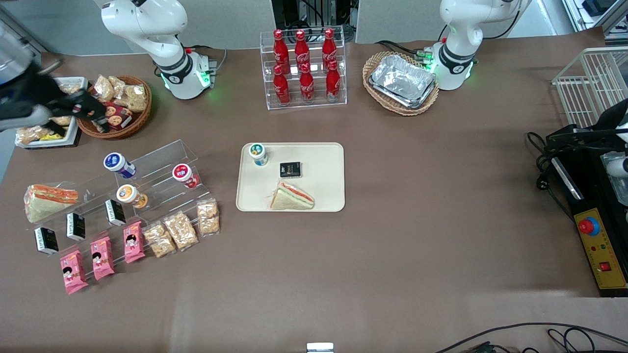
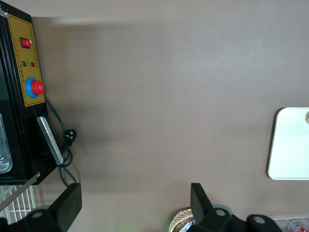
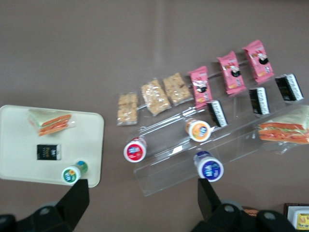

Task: Place green gum on tray

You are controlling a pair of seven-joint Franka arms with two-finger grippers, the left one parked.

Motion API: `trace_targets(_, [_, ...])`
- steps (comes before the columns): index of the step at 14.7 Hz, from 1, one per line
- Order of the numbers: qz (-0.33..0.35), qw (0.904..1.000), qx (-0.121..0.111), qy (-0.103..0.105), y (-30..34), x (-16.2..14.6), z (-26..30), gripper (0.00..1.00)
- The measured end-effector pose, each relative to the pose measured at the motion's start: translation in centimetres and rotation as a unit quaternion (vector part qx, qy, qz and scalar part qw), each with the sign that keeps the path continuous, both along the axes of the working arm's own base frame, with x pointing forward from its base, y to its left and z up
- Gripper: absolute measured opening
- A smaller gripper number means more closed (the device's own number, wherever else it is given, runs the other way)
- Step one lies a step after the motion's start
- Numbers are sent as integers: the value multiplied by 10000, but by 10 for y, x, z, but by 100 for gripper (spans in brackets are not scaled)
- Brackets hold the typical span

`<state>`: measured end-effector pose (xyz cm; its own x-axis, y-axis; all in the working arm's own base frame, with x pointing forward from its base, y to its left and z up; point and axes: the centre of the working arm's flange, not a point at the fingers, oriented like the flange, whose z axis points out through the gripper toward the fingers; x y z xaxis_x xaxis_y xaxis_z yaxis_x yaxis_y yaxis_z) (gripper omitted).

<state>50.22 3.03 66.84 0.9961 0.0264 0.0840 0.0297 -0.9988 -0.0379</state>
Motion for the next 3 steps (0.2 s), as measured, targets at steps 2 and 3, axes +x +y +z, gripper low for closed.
trace_targets(2, [-303, 9995, 51, 90, -39, 10, -12, 100])
trace_targets(3, [-420, 9990, 68, 114, -53, 13, -16, 100])
